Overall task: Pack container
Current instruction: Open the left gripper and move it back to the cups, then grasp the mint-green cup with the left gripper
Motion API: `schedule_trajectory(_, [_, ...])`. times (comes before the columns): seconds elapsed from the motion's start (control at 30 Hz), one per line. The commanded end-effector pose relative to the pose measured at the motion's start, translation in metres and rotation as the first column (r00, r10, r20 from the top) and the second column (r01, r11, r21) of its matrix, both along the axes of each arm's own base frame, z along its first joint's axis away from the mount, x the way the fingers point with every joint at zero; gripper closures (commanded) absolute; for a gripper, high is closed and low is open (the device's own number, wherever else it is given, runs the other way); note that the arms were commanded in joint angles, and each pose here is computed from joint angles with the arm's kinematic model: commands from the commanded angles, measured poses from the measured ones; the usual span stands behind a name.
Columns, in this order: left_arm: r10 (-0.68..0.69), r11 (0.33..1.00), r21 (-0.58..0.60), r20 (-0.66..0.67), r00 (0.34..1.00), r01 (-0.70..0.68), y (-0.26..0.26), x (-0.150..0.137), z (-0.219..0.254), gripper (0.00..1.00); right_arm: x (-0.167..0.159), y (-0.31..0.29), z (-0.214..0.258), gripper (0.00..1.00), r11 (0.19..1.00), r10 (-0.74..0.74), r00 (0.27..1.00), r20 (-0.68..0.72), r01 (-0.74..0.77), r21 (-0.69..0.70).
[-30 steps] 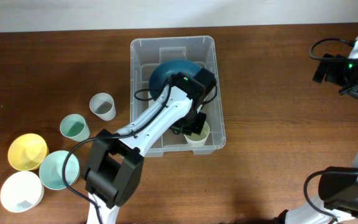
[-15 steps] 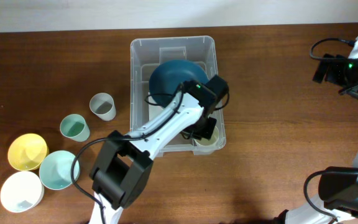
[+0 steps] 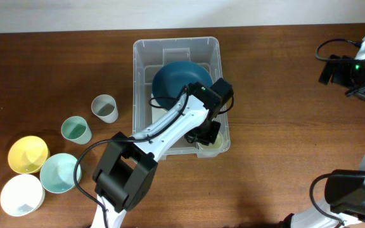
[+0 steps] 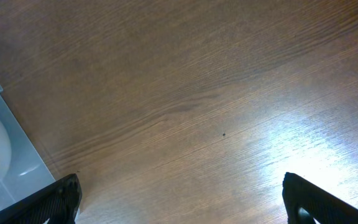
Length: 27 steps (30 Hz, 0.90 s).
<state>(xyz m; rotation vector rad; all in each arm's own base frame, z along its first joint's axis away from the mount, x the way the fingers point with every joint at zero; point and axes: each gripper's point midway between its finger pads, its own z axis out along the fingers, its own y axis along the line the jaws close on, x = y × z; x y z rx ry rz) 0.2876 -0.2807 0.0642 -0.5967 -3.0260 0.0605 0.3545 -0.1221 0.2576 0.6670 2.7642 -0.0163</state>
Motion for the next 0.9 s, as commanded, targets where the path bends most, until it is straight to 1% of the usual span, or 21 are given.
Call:
schedule_trajectory(0.0, [0.018,1.0,0.011,0.032,0.999,-0.019,0.009,0.017,0.012,0.71,-0.004,0.003,0.011,0.01,1.0,-0.007,0.999,0.032,0.007,0.0])
schedule_trajectory(0.1, [0.042,0.998,0.049,0.094,0.995,-0.047,0.024,0.035,0.037,0.68,-0.004,0.003,0.011,0.01,1.0,-0.007,0.999,0.032,0.007,0.0])
schedule_trajectory(0.17, [0.061,0.996,0.063,0.146,0.987,-0.071,0.033,0.049,0.058,0.63,-0.004,0.003,0.011,0.01,1.0,-0.007,0.999,0.032,0.007,0.0])
schedule_trajectory(0.33, [0.118,0.989,0.061,0.247,0.962,-0.137,0.061,0.075,0.115,0.62,-0.004,0.003,0.011,0.01,1.0,-0.008,0.999,0.032,0.008,0.0])
schedule_trajectory(0.37, [0.144,0.984,0.059,0.28,0.949,-0.167,0.073,0.082,0.131,0.59,-0.004,0.003,0.011,0.01,1.0,-0.008,0.999,0.032,0.008,0.0])
schedule_trajectory(0.4, [0.169,0.98,0.05,0.304,0.938,-0.193,0.083,0.088,0.144,0.53,-0.004,0.003,0.011,0.01,1.0,-0.008,0.999,0.032,0.008,0.0])
schedule_trajectory(0.5, [0.258,0.958,0.021,0.372,0.892,-0.286,0.122,0.104,0.175,0.47,-0.004,0.003,0.011,0.01,1.0,-0.007,0.999,0.031,0.007,-0.001])
schedule_trajectory(0.53, [0.302,0.943,0.008,0.393,0.869,-0.331,0.141,0.11,0.185,0.43,-0.004,0.003,0.011,0.01,1.0,-0.004,1.0,0.031,0.004,-0.001])
schedule_trajectory(0.6, [0.389,0.907,-0.011,0.41,0.825,-0.422,0.176,0.118,0.194,0.39,-0.004,0.003,0.011,0.01,1.0,0.0,1.0,0.031,0.0,-0.002])
schedule_trajectory(0.67, [0.479,0.858,-0.026,0.398,0.782,-0.513,0.217,0.123,0.196,0.39,-0.004,0.003,0.011,0.01,1.0,0.0,1.0,0.031,0.0,-0.002])
schedule_trajectory(0.77, [0.6,0.776,-0.034,0.347,0.721,-0.63,0.265,0.12,0.191,0.39,-0.004,0.003,0.011,0.01,1.0,0.0,1.0,0.031,0.0,-0.002])
schedule_trajectory(0.8, [0.636,0.747,-0.032,0.324,0.7,-0.664,0.28,0.117,0.188,0.41,-0.004,0.003,0.011,0.01,1.0,0.0,1.0,0.031,0.0,-0.002])
schedule_trajectory(0.83, [0.668,0.722,-0.04,0.303,0.68,-0.691,0.292,0.115,0.185,0.48,-0.004,0.003,0.011,0.01,1.0,0.0,1.0,0.031,0.0,-0.003])
schedule_trajectory(0.87, [0.691,0.705,-0.056,0.279,0.667,-0.707,0.301,0.113,0.184,0.52,-0.004,0.003,0.011,0.01,1.0,0.0,1.0,0.031,0.0,-0.003])
